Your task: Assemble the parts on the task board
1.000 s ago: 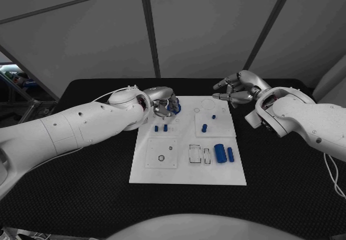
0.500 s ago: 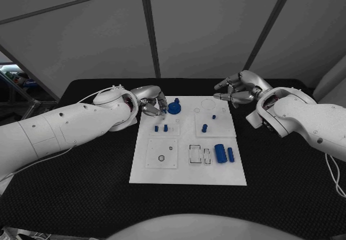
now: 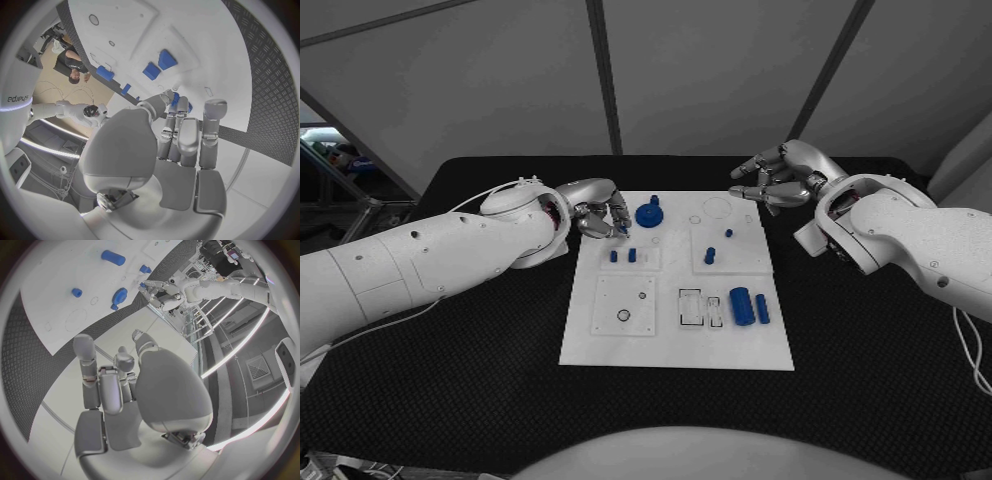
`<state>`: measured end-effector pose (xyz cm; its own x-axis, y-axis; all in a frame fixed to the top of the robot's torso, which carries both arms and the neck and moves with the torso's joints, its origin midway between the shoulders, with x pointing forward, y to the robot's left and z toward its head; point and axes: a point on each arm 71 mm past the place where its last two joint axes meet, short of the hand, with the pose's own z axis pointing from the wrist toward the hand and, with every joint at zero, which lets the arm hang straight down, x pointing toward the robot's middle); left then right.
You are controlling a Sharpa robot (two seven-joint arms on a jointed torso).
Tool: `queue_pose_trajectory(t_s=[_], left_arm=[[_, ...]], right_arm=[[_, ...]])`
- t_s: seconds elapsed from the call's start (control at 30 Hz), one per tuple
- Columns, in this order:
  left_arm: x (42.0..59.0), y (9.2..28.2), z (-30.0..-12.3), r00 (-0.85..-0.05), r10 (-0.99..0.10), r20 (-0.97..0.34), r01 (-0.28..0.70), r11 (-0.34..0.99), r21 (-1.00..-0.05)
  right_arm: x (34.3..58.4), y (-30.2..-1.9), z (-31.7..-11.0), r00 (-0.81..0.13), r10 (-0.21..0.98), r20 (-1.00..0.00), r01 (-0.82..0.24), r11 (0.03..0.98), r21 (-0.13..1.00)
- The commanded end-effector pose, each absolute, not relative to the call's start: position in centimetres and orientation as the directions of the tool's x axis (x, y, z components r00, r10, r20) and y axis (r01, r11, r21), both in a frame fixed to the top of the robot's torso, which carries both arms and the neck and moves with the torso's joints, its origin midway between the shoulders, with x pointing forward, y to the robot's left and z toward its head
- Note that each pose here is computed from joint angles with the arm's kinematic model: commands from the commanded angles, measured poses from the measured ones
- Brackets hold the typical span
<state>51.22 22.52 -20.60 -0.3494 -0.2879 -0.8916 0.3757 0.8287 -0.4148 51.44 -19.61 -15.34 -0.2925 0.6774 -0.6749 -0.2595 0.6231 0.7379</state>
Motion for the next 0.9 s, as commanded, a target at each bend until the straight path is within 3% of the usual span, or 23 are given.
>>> queue_pose_trajectory(t_s=[0.03, 0.9], left_arm=[[51.17, 22.26, -20.68, -0.359, -0.293, -0.886, 0.381, 0.821, -0.426], [51.65, 21.57, -21.64, -0.388, -0.267, -0.882, 0.366, 0.834, -0.413]], right_arm=[[51.43, -19.56, -15.20, -0.292, 0.679, -0.674, -0.266, 0.619, 0.739], [51.41, -19.50, -15.19, -0.293, 0.679, -0.673, -0.267, 0.618, 0.739]])
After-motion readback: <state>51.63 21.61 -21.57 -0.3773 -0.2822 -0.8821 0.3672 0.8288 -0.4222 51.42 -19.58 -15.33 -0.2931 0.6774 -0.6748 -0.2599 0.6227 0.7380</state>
